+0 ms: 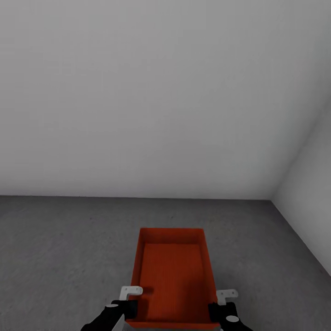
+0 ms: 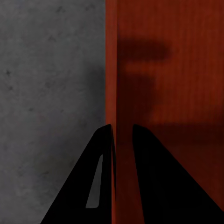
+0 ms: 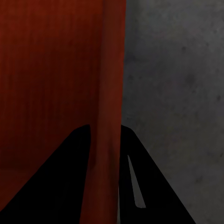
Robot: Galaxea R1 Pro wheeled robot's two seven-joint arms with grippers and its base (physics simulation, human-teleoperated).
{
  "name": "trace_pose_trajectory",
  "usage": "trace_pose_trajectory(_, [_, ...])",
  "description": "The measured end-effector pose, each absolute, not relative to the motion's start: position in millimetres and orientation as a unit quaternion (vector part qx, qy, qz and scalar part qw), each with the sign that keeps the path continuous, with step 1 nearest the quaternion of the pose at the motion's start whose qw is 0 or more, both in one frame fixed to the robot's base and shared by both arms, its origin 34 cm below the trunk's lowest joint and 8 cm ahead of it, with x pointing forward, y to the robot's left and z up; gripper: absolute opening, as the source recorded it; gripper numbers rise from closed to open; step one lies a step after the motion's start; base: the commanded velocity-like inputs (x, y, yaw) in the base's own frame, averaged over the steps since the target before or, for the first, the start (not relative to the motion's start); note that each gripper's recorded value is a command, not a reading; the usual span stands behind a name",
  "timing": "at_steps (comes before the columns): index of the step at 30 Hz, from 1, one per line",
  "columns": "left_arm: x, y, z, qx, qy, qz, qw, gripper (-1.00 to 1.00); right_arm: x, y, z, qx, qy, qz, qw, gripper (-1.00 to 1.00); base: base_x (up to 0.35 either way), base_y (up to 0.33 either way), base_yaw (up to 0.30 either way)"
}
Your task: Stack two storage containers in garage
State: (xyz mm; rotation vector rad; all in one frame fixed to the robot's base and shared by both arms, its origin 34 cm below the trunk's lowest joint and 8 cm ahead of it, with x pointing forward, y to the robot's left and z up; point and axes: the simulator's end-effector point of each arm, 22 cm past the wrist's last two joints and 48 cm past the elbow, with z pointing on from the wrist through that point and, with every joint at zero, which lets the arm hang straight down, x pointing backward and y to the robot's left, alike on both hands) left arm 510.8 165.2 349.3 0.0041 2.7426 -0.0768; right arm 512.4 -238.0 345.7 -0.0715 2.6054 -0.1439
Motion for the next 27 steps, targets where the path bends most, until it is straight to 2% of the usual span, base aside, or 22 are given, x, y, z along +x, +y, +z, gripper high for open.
trace_pose_trajectory(27, [486,165,276,0.001,0.984,-0.027,0.177,-1.00,487,-238,272,-0.027,0.968,-0.053,0.243,-1.00,0.000,0.000,0.000])
